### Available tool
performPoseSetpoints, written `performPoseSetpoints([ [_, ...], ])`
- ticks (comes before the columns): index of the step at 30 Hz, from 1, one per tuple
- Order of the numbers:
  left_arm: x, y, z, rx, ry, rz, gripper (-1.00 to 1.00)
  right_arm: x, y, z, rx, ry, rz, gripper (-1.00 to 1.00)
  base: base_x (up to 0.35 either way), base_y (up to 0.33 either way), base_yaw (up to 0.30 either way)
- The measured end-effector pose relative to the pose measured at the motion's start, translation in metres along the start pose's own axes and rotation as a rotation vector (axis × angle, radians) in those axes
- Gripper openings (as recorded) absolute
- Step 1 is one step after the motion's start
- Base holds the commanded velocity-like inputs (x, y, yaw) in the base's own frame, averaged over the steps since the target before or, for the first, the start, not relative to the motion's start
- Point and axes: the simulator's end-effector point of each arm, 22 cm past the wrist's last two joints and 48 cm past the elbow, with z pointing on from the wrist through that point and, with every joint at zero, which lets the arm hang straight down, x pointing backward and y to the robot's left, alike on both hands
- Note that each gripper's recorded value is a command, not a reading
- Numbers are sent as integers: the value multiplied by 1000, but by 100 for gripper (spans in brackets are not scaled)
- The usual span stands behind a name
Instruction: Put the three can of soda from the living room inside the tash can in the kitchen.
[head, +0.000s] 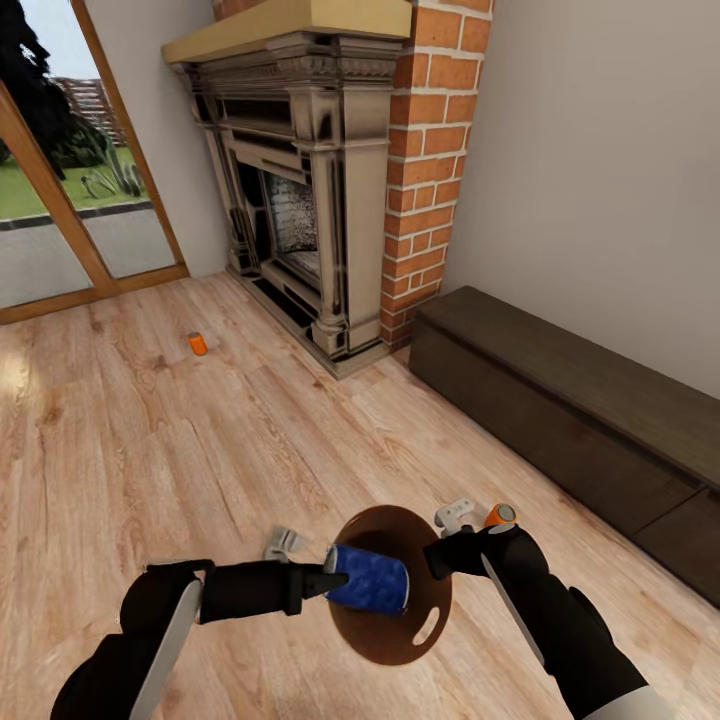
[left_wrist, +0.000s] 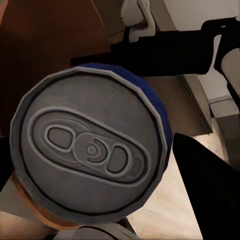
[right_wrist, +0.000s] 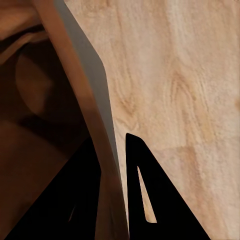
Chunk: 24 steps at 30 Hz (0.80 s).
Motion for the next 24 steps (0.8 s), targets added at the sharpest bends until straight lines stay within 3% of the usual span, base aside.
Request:
performPoseSetpoints([
  [9,18,-5,38,-84,68,37,-100,0,0,0,2,0,-3,-100,0,0,0],
  [14,19,-6,47,-112,69,47,-100,1,5,2,-6,6,-16,-100,0,0,0],
  [20,21,-2,56,-171,82,69,-100,7,7,5,24,33,-79,-100,0,0,0],
  [24,22,4,57,-211,86,80,-100,8,13,6,15,39,-78,-100,0,0,0],
])
